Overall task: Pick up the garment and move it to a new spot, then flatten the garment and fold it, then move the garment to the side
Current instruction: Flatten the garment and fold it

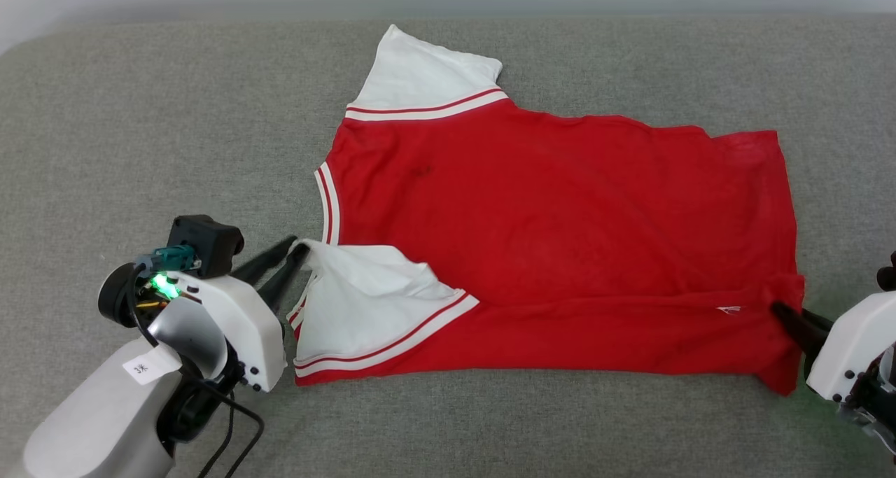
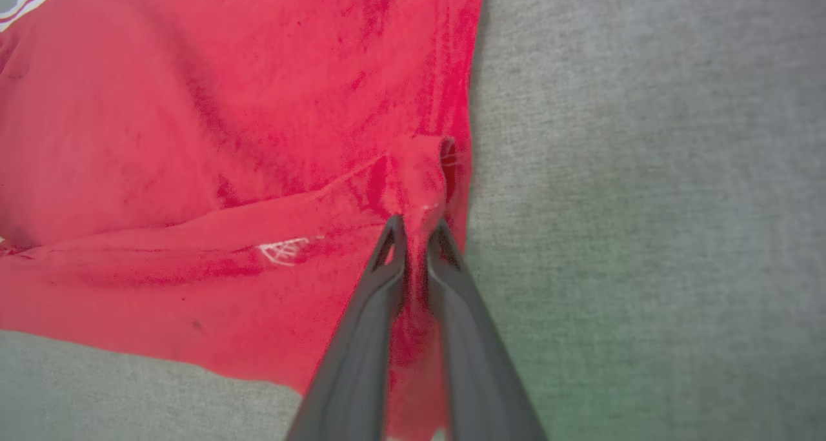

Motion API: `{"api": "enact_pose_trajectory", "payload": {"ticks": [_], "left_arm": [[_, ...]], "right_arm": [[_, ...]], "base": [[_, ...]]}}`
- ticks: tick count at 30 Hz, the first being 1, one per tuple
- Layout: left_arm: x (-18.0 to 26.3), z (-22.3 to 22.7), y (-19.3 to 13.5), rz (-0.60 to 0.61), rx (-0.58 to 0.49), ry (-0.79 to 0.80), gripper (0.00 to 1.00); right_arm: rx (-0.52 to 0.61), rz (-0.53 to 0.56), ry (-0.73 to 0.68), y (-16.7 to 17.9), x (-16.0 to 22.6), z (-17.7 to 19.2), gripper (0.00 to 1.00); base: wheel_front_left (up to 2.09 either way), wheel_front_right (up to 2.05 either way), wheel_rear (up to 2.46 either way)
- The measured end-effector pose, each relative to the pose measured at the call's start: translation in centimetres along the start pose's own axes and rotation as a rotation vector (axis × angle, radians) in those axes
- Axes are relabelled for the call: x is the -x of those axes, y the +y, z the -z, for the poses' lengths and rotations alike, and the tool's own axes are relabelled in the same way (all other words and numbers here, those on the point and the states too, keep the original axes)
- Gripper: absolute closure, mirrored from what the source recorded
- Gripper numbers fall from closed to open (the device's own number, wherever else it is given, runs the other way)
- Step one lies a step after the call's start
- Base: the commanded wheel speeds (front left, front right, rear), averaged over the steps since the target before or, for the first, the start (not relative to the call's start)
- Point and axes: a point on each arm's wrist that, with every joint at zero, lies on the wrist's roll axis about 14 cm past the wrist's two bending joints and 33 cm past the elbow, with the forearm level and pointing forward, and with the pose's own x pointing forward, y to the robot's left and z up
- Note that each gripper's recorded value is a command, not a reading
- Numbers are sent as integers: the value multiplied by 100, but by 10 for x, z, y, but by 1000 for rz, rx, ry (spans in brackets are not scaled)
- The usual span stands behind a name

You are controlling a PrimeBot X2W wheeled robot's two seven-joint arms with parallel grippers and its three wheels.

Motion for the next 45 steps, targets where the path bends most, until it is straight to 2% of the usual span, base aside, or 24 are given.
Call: {"api": "enact_pose_trajectory", "payload": {"ticks": [6, 15, 19, 23, 29, 33, 45], "left_arm": [[0, -9, 6, -47, 28, -90, 0], [30, -22, 10, -138, 117, -250, 0], [47, -18, 5, -170, 165, -267, 0], [61, -9, 0, -208, 233, -260, 0], [70, 28, -22, -187, 318, -126, 0], [68, 56, -30, -172, 314, 10, 0], [44, 90, -15, -216, 281, 168, 0]], "right_arm": [[29, -10, -70, 8, 5, -14, 0], [244, 16, -212, 18, 36, -41, 0], [290, 65, -197, 10, 51, -35, 0], [264, 101, -174, 4, 61, -27, 0], [176, 129, -94, -1, 65, 2, 0], [153, 139, -95, -1, 63, 4, 0], [129, 154, -93, -5, 54, 7, 0]], "base": [[0, 0, 0], [0, 0, 0], [0, 0, 0], [0, 0, 0], [0, 0, 0], [0, 0, 0], [0, 0, 0]]}}
